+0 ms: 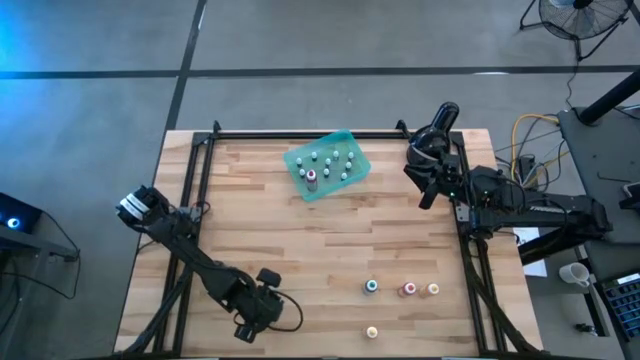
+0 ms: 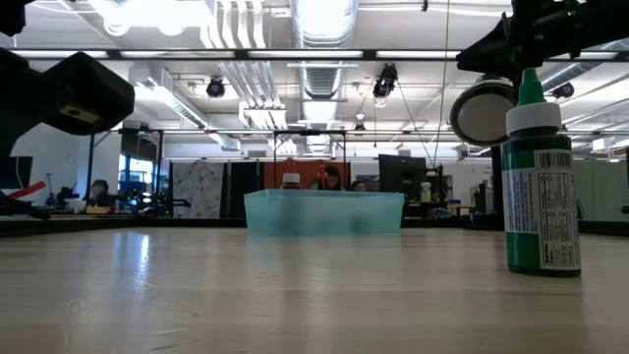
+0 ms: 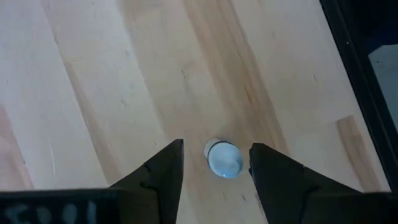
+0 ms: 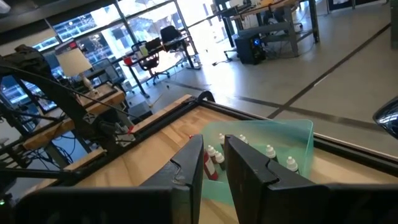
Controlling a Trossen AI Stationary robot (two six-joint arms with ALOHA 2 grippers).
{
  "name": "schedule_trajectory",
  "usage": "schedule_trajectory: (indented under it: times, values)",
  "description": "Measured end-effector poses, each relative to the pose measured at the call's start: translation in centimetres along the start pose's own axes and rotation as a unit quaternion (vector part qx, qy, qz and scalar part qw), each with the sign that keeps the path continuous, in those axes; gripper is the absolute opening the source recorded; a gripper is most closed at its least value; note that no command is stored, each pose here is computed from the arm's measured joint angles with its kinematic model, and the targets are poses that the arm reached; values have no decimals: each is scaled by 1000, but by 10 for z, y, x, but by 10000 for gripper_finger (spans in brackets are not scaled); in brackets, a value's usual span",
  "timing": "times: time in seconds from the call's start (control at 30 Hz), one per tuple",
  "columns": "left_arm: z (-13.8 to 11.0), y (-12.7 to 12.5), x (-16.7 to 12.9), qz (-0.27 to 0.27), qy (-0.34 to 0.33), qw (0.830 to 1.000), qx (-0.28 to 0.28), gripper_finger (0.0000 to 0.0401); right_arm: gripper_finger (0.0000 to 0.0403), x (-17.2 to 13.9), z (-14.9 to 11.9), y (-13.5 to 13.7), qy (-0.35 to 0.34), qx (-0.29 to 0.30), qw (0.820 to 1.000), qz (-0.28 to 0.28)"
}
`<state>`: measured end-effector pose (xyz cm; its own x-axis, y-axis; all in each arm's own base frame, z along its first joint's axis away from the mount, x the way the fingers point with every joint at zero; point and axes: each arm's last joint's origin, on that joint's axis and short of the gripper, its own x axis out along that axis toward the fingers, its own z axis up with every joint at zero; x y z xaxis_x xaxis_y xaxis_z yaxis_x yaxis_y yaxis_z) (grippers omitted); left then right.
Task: Pick & Place food coloring
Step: Put the red big food coloring into the green bin
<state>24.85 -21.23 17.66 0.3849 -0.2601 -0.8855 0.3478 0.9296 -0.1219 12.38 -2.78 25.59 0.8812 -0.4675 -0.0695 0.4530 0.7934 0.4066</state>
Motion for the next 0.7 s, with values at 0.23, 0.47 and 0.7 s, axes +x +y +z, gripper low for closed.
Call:
schedule_trajectory:
  times: [0.23, 0.47, 0.7]
  values:
    - [-1, 1, -3, 6, 11, 1000, 0, 127, 59, 0, 0, 0, 0, 0, 1000, 0]
    - [-1, 0, -3, 3, 11, 1000, 1, 86, 59, 0, 0, 0, 0, 0, 1000, 0]
    - [-4, 1, -1, 7, 19, 1000, 0, 63, 59, 0, 0, 0, 0, 0, 1000, 0]
